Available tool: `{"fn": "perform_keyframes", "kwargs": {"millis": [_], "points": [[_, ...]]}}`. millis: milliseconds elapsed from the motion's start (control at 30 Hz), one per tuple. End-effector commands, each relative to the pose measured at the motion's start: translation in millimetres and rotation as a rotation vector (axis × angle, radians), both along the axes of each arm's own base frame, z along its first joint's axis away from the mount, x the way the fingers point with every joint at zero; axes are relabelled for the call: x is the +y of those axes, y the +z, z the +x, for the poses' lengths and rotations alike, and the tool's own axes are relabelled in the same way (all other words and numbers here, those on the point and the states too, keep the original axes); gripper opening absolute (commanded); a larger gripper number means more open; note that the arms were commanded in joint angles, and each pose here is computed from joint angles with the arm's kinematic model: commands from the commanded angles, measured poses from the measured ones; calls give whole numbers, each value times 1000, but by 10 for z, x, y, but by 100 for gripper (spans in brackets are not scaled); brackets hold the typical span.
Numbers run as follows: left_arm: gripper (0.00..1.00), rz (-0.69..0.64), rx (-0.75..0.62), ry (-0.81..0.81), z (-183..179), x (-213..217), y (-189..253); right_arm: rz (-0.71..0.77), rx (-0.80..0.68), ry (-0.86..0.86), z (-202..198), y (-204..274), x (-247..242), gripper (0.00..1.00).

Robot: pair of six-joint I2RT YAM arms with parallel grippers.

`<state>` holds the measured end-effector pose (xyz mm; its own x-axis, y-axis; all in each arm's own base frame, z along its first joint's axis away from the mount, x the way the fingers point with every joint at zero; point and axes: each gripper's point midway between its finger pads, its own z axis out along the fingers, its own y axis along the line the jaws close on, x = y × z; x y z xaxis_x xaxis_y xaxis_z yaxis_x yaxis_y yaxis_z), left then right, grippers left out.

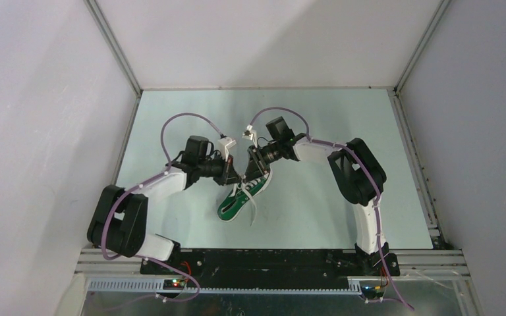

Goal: Tie the shoes
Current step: Cross the shoelace with the shoelace.

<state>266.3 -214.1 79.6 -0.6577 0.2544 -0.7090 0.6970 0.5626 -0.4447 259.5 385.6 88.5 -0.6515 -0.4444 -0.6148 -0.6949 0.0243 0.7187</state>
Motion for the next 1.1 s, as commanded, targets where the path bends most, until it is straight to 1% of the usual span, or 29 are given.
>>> {"fn": "perform_keyframes", "kwargs": {"millis": [0,233,367,767,933,1000,1067], "points": [[5,-57,-60,-25,-40,-67,192,47,-8,27,-17,135,83,27],[5,-59,-51,-30,-156,-38,213,5,-13,-1,32,-12,74,27],[5,-60,-57,-27,-158,-31,225,4,-12,5,16,-43,85,27],[5,-48,-46,-22,-143,-23,151,64,44,89,-177,59,123,27],[5,-52,-51,-22,-123,-33,162,72,54,92,-188,60,153,27],[4,-55,-53,-24,-125,-36,168,72,56,89,-180,56,164,25],[4,-59,-51,-29,-138,-40,174,73,62,85,-171,56,178,19]]}}
